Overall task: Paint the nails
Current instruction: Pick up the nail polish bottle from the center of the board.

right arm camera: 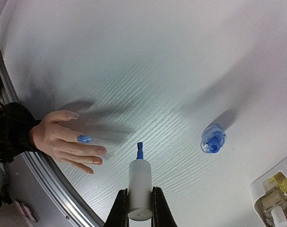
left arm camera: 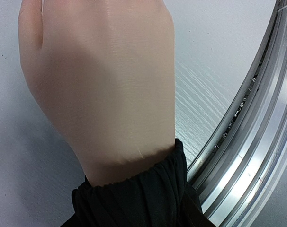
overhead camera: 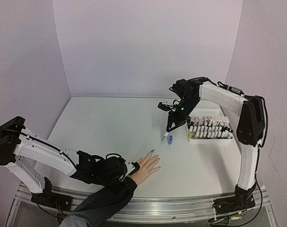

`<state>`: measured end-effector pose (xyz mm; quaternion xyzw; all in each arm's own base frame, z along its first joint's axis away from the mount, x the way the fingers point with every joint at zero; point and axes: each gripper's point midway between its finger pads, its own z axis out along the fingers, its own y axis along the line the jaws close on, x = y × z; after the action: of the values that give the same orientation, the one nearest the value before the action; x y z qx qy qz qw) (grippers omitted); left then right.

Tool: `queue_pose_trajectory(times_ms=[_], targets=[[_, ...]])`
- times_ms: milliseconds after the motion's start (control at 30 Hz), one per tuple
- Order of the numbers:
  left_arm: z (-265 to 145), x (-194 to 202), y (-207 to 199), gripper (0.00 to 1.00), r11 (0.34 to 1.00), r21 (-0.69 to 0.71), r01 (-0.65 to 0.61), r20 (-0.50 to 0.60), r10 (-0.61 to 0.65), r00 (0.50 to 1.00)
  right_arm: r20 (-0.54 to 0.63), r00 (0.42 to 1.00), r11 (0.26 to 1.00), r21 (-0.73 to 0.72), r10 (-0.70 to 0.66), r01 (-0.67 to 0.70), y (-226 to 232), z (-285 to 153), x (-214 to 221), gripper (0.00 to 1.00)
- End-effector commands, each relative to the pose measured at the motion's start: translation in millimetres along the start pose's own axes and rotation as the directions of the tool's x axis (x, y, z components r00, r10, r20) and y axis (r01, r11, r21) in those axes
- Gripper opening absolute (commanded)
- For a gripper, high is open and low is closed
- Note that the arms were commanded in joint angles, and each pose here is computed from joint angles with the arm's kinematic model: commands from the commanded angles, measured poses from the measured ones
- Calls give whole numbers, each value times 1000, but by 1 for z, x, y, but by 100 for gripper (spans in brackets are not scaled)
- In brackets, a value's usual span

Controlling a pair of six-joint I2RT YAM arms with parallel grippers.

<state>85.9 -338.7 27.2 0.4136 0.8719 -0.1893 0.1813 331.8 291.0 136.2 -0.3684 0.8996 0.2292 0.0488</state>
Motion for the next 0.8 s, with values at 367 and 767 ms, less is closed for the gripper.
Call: queue_pose_trajectory(times_ms=[367,767], targets=[[-1,-9,2,1,997,-2,-79,-22,78,997,165,959,918,292,230,-270,-29,-58,-11,0],[-4,-25,-7,79,997,16,-80,-20,80,997,193,945,924,232,262,-304,-14,-67,-9,0]])
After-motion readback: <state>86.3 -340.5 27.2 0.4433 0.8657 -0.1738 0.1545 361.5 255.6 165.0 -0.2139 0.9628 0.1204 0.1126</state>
